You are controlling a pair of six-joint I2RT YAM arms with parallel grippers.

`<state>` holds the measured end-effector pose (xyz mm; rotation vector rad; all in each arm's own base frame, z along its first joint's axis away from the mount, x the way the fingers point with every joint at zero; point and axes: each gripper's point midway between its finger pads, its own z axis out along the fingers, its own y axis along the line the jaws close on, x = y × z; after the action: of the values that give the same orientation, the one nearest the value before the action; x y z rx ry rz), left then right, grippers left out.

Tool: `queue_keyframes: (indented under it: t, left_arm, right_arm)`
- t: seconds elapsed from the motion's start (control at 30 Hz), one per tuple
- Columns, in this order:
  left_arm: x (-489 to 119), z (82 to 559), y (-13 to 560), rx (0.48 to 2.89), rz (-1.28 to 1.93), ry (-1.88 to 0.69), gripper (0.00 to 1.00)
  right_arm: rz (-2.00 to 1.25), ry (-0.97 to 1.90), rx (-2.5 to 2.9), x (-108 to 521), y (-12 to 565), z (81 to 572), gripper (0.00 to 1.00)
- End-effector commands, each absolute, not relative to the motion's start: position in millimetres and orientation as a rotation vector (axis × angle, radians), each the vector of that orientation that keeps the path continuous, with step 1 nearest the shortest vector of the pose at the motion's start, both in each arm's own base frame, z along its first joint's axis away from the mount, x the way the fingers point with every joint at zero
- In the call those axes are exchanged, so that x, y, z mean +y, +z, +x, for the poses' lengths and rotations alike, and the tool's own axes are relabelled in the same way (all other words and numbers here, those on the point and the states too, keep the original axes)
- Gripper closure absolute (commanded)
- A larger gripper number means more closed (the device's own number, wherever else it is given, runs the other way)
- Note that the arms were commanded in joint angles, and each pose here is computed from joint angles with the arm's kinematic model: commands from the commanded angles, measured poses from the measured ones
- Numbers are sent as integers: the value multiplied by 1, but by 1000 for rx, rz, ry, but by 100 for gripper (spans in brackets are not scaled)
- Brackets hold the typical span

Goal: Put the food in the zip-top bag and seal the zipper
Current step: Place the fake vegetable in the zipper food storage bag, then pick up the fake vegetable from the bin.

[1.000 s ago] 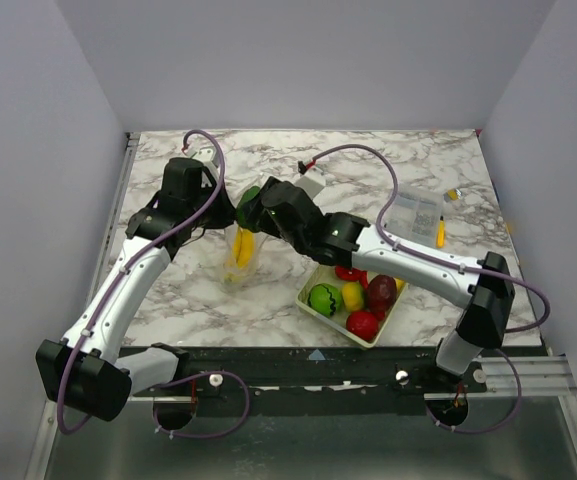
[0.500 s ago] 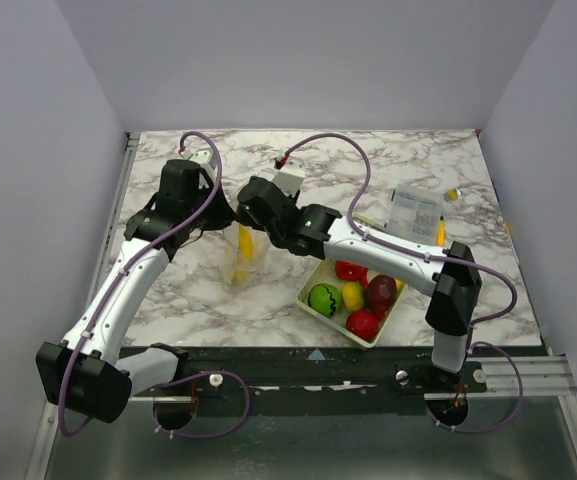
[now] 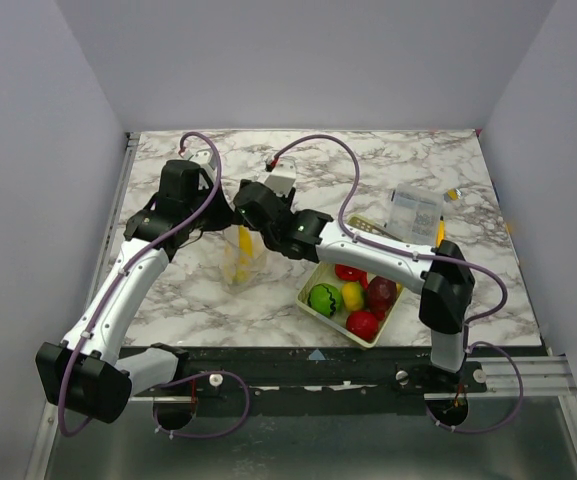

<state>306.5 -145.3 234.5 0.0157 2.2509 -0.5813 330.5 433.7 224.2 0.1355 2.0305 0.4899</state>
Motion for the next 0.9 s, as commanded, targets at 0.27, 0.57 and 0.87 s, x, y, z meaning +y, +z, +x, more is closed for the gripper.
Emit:
queue_keyframes:
  t: [0.27,0.57,0.87]
  left_arm:
    - [-147,309,246,2205,20,-607,100]
    - [-150,309,244,2213,30,-623,100]
    - [-151,309,242,2222,32,-629,100]
  right_arm:
    - [17,530,2032,443,233,319,14]
    - [-234,712,1971,405,301,266,18]
    - [32,418,2002,281,288,266,18]
